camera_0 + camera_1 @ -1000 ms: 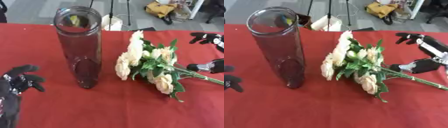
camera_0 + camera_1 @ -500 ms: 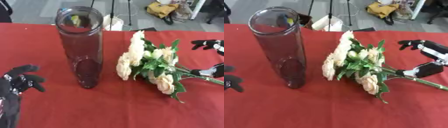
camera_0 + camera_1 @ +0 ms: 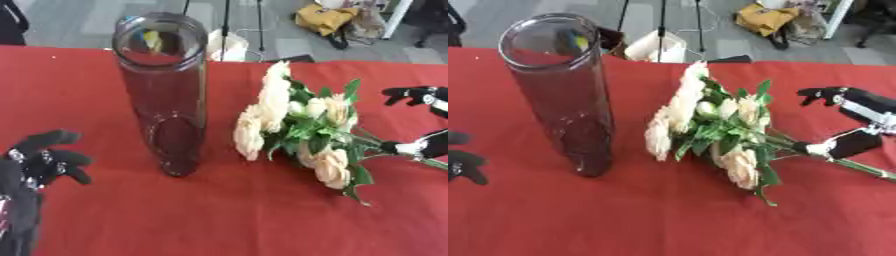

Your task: Arrange flowers into the vase.

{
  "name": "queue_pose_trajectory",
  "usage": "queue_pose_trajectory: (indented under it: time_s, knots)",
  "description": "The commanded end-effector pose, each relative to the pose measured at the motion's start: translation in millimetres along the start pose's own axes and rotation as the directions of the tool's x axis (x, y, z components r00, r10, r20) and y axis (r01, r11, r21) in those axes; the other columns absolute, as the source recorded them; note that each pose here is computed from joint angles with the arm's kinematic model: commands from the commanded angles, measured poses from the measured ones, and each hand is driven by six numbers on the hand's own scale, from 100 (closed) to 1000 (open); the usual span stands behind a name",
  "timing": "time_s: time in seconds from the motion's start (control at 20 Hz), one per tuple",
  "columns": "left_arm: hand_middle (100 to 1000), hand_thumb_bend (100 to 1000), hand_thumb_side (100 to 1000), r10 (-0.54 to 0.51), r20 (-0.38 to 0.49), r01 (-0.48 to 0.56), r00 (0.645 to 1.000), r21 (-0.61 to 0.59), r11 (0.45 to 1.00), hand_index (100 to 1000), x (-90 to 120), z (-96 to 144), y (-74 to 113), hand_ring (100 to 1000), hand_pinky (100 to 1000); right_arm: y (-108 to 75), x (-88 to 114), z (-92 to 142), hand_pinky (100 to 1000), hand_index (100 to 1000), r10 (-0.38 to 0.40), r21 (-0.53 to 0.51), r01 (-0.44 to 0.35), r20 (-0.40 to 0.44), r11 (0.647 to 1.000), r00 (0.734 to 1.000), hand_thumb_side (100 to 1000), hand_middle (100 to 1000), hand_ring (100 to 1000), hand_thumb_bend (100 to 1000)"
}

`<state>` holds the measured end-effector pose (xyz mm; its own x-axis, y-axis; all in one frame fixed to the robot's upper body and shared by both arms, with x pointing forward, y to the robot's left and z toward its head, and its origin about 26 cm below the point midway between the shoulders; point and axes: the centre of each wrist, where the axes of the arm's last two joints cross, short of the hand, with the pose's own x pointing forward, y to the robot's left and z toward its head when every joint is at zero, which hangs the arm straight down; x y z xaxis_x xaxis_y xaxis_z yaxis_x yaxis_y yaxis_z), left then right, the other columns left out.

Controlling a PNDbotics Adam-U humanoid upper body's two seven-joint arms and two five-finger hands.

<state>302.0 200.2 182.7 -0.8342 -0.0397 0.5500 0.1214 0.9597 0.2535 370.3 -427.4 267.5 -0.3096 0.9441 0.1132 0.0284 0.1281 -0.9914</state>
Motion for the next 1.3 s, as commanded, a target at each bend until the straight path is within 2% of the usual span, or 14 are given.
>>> queue_pose_trajectory:
  time_s: [0.05, 0.45, 0.7, 1.3]
  knots:
    - [699, 137, 1000, -0.003, 0.023, 0.004, 1.0, -0.014, 1.0, 807, 5.3, -2.7, 0.2, 598, 455, -14.1, -2.6, 3.0, 849, 984, 0.068, -0.022, -0.069, -0.028, 0.997, 0.997, 417, 803, 1000, 487]
    - [699, 137, 1000, -0.004, 0.022, 0.004, 1.0, -0.013, 1.0, 807, 5.3, -2.7, 0.1, 598, 455, -6.8, -2.5, -1.2, 829, 977, 0.167, -0.001, -0.168, -0.044, 0.986, 0.985, 416, 813, 1000, 458]
    - [699, 137, 1000, -0.004, 0.021, 0.005, 1.0, -0.015, 1.0, 807, 5.3, -2.7, -0.1, 598, 454, -7.3, -4.1, -1.2, 818, 977, 0.199, 0.01, -0.199, -0.018, 0.98, 0.98, 413, 813, 1000, 449]
    - [699, 138, 1000, -0.006, 0.014, 0.006, 1.0, -0.016, 1.0, 807, 5.1, -1.9, -0.1, 599, 454, -20.3, -3.5, 3.6, 811, 970, 0.139, -0.065, -0.136, 0.035, 0.989, 0.99, 504, 772, 1000, 406]
